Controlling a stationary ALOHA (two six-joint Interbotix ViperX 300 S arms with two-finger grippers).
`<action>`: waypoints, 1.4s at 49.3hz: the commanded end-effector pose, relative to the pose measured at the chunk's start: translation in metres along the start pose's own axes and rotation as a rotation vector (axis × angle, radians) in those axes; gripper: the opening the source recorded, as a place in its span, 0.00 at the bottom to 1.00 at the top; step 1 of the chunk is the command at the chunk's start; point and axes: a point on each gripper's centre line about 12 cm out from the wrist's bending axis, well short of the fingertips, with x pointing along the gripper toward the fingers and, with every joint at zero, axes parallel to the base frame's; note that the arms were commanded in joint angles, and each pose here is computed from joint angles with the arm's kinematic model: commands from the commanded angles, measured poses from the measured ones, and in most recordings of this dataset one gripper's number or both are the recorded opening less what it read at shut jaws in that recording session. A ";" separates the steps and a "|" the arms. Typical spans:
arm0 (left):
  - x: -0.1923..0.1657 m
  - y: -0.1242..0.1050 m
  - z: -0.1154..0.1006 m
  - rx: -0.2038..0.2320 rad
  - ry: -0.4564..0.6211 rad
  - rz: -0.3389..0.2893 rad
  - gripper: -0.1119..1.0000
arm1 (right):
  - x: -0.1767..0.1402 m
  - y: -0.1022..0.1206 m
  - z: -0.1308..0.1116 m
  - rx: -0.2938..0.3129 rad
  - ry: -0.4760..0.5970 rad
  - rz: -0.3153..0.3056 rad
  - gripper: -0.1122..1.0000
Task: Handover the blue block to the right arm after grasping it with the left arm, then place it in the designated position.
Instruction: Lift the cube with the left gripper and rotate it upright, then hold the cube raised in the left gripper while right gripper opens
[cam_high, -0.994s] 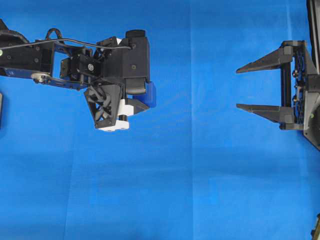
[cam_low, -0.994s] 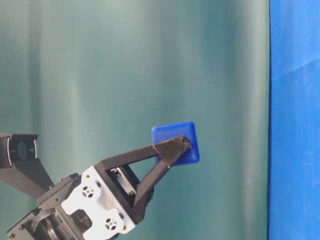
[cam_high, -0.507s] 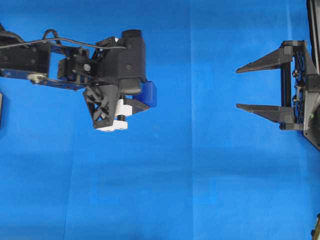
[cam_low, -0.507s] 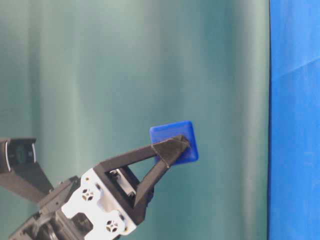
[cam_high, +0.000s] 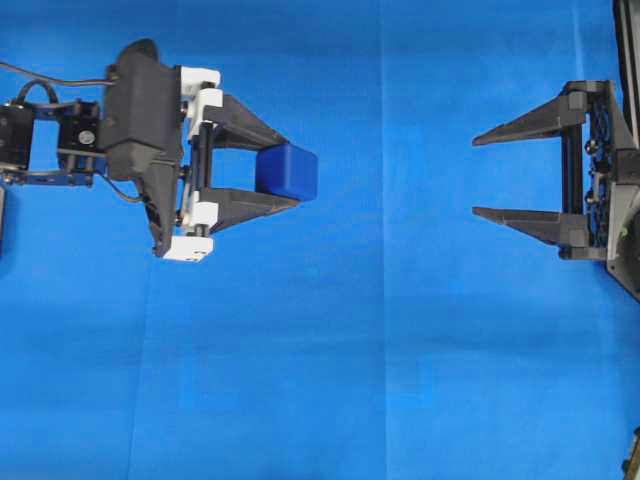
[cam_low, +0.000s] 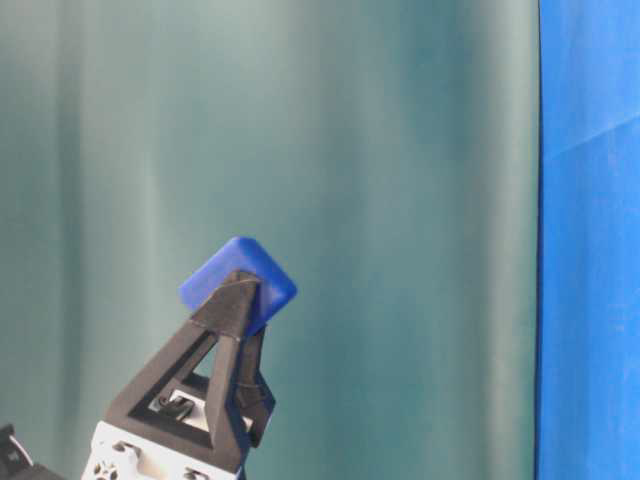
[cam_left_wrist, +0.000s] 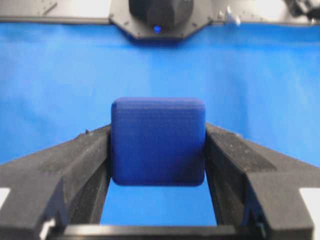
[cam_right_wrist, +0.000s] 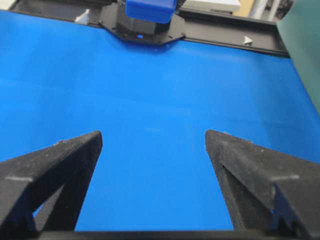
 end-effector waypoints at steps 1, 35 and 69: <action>-0.005 -0.001 0.011 0.002 -0.071 -0.003 0.54 | 0.003 0.000 0.012 0.000 -0.037 -0.001 0.96; -0.006 -0.001 0.012 -0.010 -0.075 -0.003 0.54 | 0.006 0.008 0.036 -0.644 -0.105 0.037 0.95; -0.006 -0.001 0.013 -0.023 -0.080 -0.003 0.54 | 0.012 0.011 0.030 -1.325 -0.098 0.049 0.95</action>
